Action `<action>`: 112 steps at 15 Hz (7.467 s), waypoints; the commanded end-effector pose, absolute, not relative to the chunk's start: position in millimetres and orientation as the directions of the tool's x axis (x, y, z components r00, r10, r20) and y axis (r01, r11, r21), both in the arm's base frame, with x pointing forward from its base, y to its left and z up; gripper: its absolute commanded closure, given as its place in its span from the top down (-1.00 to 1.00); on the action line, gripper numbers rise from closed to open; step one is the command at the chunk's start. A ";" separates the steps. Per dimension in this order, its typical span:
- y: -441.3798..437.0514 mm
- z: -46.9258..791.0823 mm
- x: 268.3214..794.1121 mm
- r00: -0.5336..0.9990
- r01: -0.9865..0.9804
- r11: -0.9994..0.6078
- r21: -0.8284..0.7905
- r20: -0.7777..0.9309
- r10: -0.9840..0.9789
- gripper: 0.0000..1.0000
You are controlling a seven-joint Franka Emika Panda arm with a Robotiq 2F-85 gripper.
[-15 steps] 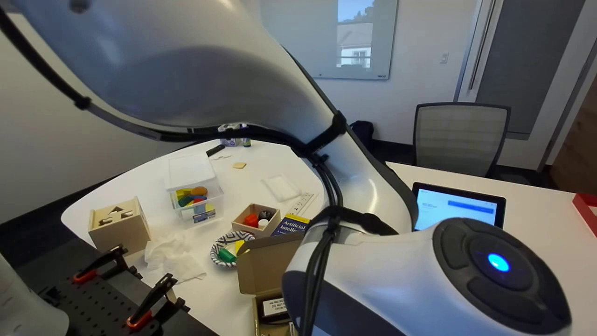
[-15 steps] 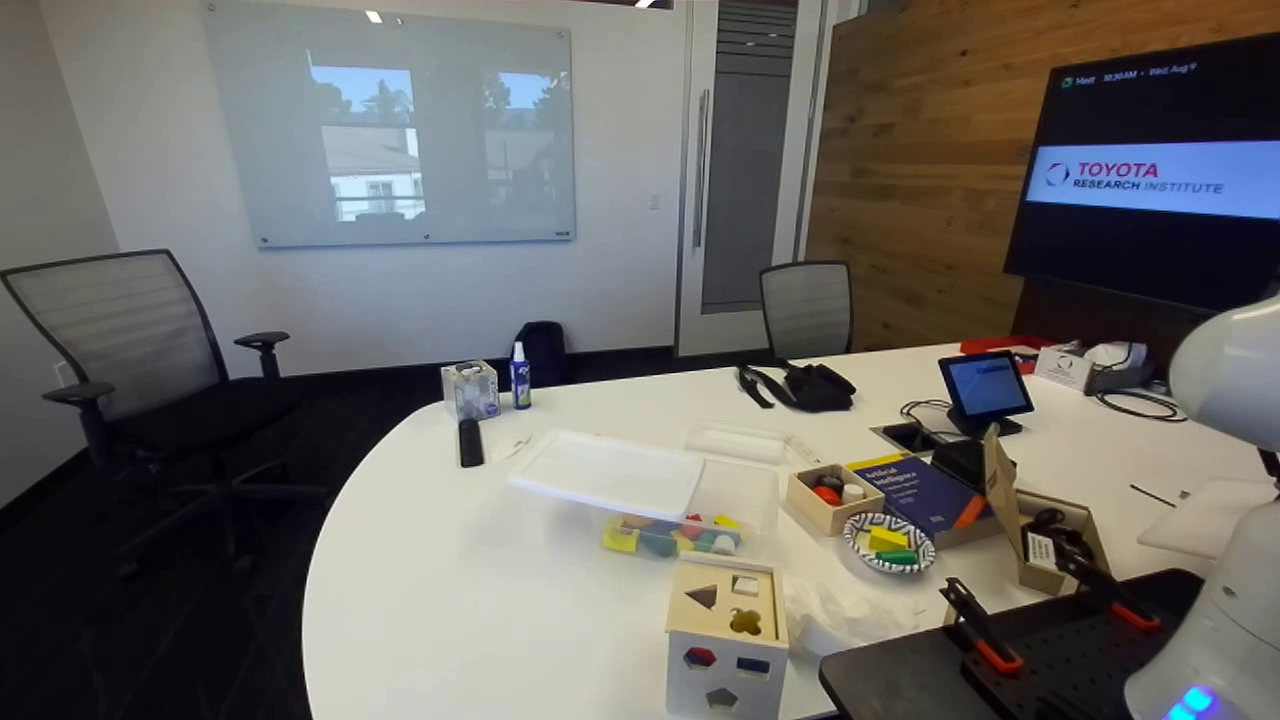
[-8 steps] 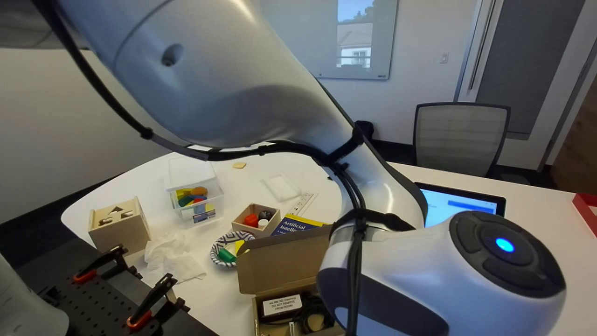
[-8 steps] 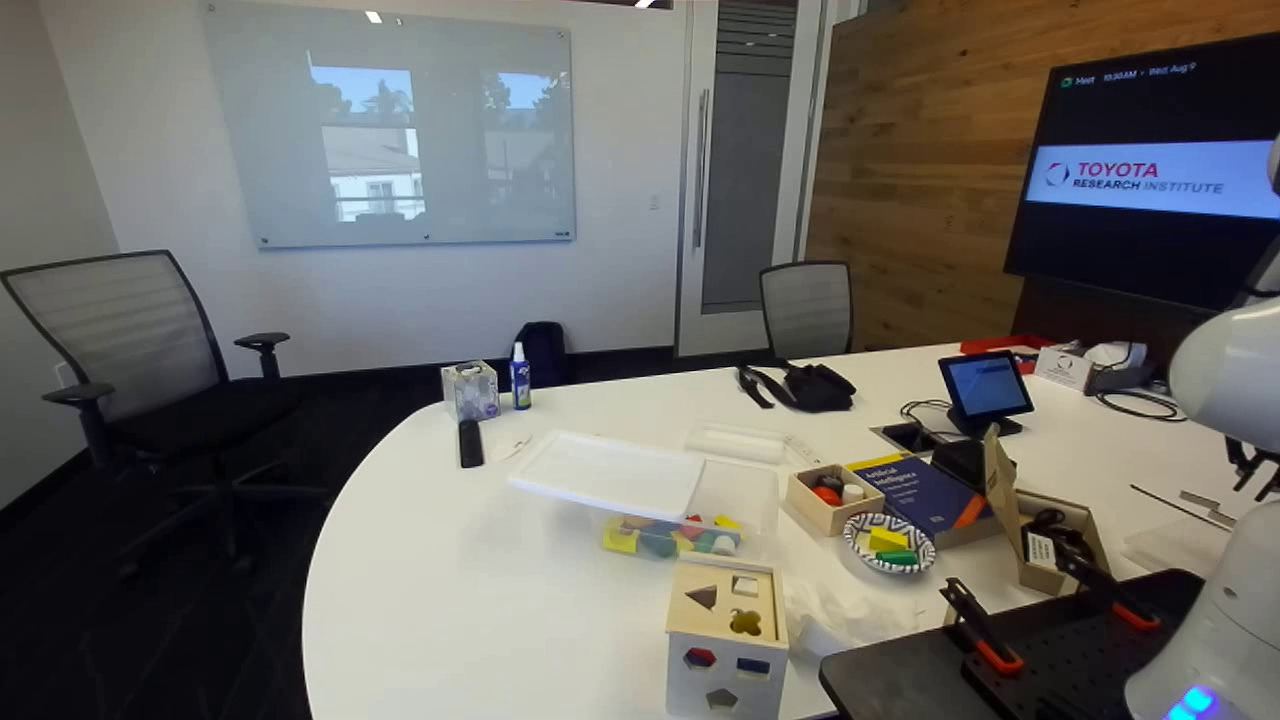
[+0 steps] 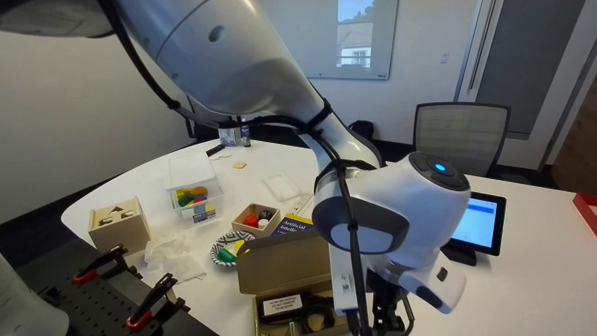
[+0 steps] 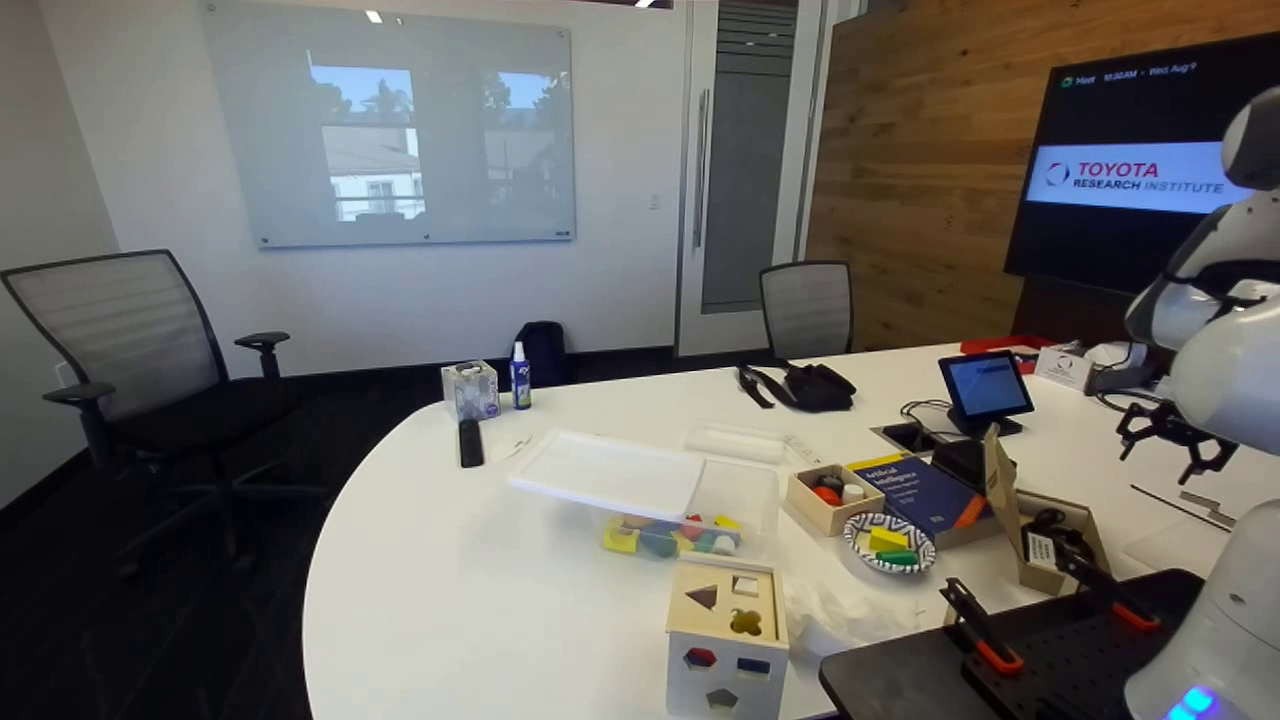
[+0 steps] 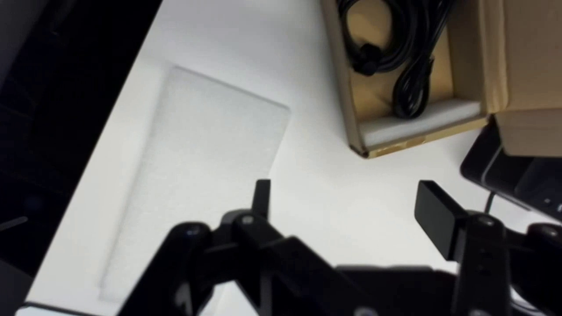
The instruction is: Remove the white foam and the cable from the cardboard box, then close the lid
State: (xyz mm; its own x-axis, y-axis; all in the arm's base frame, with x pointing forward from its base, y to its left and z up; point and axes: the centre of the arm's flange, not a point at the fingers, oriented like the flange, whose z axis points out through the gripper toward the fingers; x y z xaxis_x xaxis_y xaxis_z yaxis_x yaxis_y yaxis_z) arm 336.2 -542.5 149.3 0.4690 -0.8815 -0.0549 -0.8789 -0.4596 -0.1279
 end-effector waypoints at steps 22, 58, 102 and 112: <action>-420.1 34.3 369.1 0.558 -0.830 -0.547 -0.114 -0.127 -0.820 1.00; -405.0 113.9 366.3 0.628 -0.778 -0.619 -0.105 -0.140 -0.766 -0.95; -628.9 202.4 420.3 0.290 -0.926 -0.327 -0.187 0.202 -0.936 -0.02; -528.6 197.4 465.9 0.527 -0.809 -0.538 -0.236 0.114 -0.842 1.00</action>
